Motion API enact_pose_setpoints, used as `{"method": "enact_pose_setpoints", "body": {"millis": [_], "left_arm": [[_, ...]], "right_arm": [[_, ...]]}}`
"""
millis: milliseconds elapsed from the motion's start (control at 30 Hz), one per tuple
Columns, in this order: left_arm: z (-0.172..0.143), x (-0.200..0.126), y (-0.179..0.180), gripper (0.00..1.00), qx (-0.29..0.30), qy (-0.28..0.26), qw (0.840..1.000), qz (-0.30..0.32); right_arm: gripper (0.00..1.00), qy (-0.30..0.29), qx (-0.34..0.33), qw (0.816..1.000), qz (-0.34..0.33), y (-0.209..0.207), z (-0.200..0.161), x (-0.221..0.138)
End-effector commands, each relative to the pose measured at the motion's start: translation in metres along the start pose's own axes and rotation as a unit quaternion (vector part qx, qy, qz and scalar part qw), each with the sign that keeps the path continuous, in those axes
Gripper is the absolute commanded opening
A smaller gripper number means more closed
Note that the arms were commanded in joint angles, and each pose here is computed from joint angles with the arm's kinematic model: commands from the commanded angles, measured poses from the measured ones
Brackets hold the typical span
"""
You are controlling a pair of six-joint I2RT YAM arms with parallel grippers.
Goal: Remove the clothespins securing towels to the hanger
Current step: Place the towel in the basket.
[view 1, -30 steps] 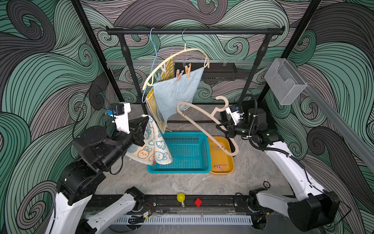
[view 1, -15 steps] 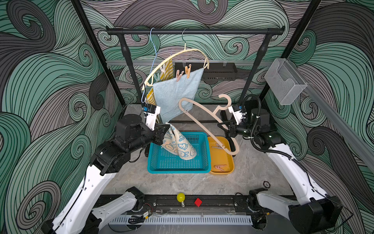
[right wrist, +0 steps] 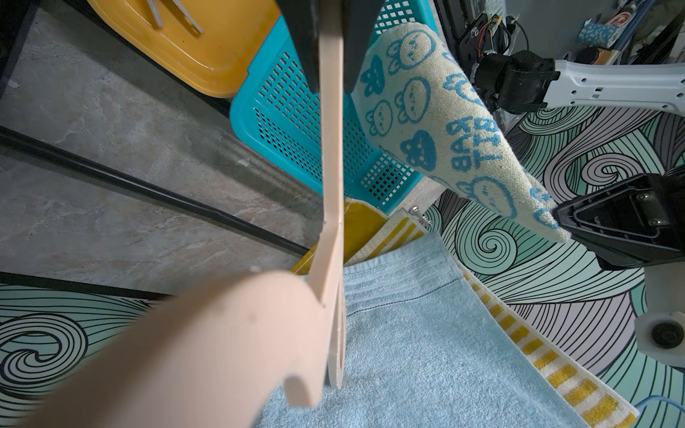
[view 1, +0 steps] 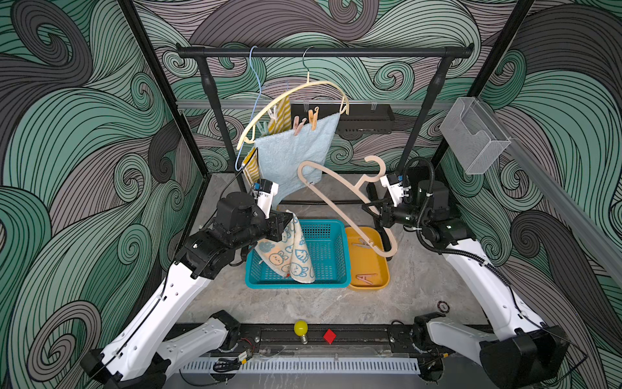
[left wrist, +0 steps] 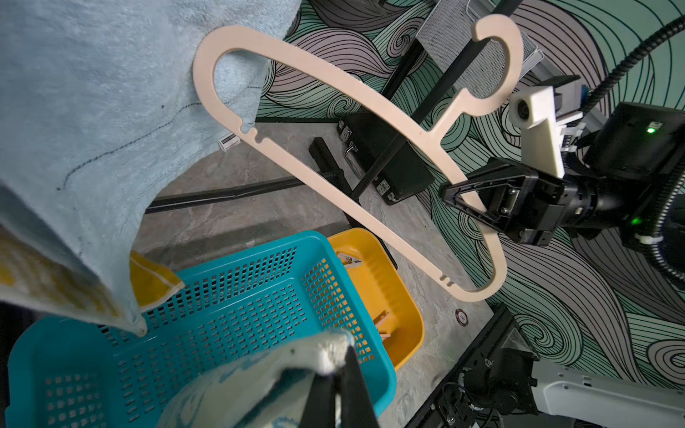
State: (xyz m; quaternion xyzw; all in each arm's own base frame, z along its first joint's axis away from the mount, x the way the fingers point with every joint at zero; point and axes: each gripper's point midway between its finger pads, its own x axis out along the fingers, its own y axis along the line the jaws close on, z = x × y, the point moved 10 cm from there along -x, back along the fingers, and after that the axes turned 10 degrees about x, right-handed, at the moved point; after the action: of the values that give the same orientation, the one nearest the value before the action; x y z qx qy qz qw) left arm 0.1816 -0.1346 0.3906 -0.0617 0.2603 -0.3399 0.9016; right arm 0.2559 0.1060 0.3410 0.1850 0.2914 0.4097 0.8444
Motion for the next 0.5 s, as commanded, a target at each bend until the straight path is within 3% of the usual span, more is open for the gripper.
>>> {"method": "enact_pose_setpoints", "body": {"millis": [0, 467], "left_arm": [[0.003, 0.007, -0.005, 0.0, -0.006, -0.018, 1.0, -0.024], [-0.049, 0.039, 0.015, 0.0, -0.063, 0.047, 0.996, 0.036]], "right_arm": [[0.0, -0.008, -0.004, 1.0, 0.012, -0.001, 0.002, 0.001], [0.0, 0.001, 0.012, 1.0, 0.011, -0.005, 0.0, 0.005]]}}
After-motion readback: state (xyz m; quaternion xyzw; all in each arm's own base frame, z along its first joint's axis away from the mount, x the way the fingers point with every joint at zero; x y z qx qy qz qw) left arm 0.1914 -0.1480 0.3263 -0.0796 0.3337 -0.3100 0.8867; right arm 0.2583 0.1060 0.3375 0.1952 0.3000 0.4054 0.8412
